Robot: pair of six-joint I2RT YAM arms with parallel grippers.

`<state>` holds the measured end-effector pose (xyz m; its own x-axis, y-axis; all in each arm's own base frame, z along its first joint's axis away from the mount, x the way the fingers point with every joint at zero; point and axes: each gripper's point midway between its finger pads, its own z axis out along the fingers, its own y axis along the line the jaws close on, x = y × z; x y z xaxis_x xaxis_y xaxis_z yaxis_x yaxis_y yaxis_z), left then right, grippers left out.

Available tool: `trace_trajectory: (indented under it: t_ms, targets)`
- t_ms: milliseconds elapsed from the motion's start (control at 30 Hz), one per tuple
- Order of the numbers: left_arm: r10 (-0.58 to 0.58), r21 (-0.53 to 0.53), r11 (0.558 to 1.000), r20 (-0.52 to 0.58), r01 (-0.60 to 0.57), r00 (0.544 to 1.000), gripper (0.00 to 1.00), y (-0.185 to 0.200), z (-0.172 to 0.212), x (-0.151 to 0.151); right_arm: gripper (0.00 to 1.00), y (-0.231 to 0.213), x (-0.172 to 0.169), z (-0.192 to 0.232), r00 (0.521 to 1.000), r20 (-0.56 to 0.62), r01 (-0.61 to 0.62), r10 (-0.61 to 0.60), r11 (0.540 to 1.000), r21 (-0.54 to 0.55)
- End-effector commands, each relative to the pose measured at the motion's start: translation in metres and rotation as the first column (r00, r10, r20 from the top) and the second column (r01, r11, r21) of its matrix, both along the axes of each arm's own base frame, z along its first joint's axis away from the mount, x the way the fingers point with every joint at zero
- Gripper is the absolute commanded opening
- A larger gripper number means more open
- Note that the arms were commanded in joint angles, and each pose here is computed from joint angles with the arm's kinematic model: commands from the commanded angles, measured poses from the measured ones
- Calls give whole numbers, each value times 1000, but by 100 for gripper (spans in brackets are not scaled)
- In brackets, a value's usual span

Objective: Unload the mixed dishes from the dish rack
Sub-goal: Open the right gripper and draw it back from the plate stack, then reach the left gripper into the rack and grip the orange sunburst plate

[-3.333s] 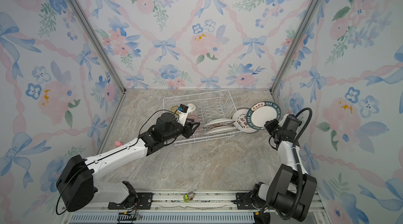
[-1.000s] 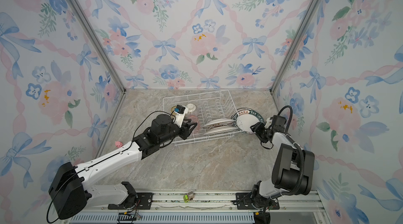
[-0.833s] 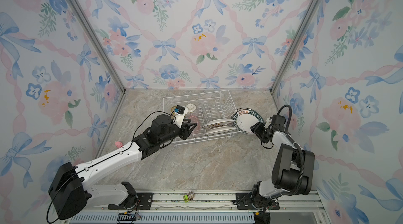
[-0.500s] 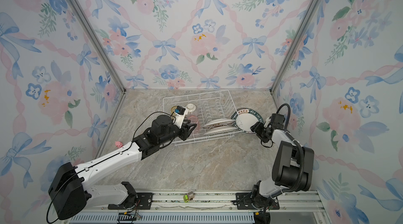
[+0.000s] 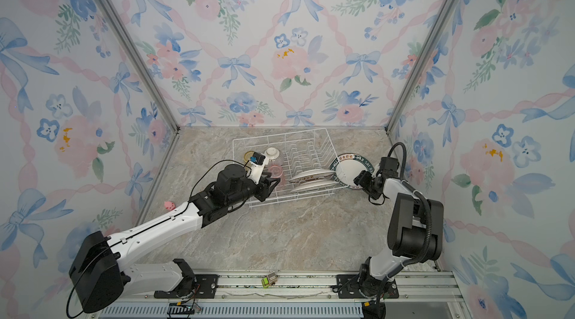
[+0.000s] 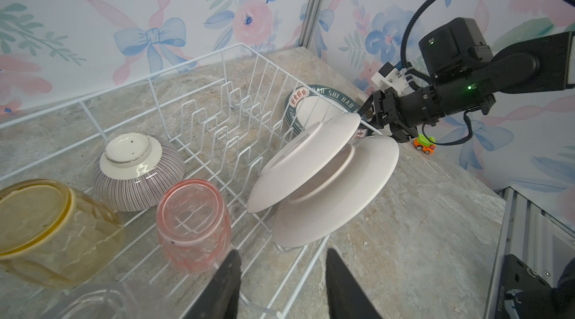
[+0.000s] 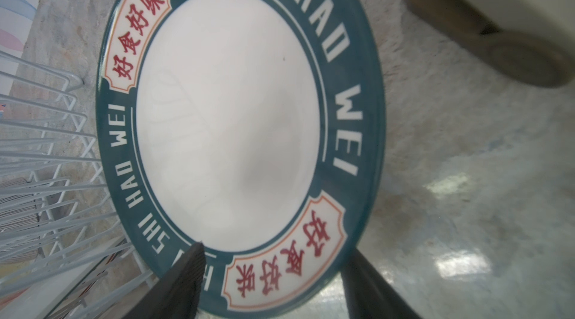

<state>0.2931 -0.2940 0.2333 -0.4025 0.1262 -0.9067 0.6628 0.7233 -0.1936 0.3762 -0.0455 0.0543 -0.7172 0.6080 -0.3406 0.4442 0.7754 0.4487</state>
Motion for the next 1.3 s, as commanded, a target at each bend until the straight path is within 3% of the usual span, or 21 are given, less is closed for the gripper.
trace_trajectory:
  t_ms: [0,133,267,533,767,1067,1267]
  targets:
    - [-52,41,998,16,51,999,45,-12,3,-6,71,-18,-11,16,999,25,39,-39,999,-13]
    - [-78,125,990,48,72,996,44,-29,5,-9,71,-37,-29,43,993,83,82,-81,997,-11]
    - [-130,234,966,67,111,989,40,-55,0,-6,70,-30,-37,74,987,150,63,-56,997,-43]
    - [-186,457,880,76,132,980,32,-88,-20,15,70,0,-39,130,960,278,-3,21,998,-66]
    - [-208,491,860,92,137,974,34,-98,-25,25,72,5,-46,152,940,339,-5,32,997,-80]
    - [-239,546,826,113,141,964,41,-109,-35,38,73,8,-48,152,936,351,-10,35,997,-74]
    - [-249,583,802,125,132,960,39,-113,-41,50,73,7,-48,151,935,353,-7,34,997,-76]
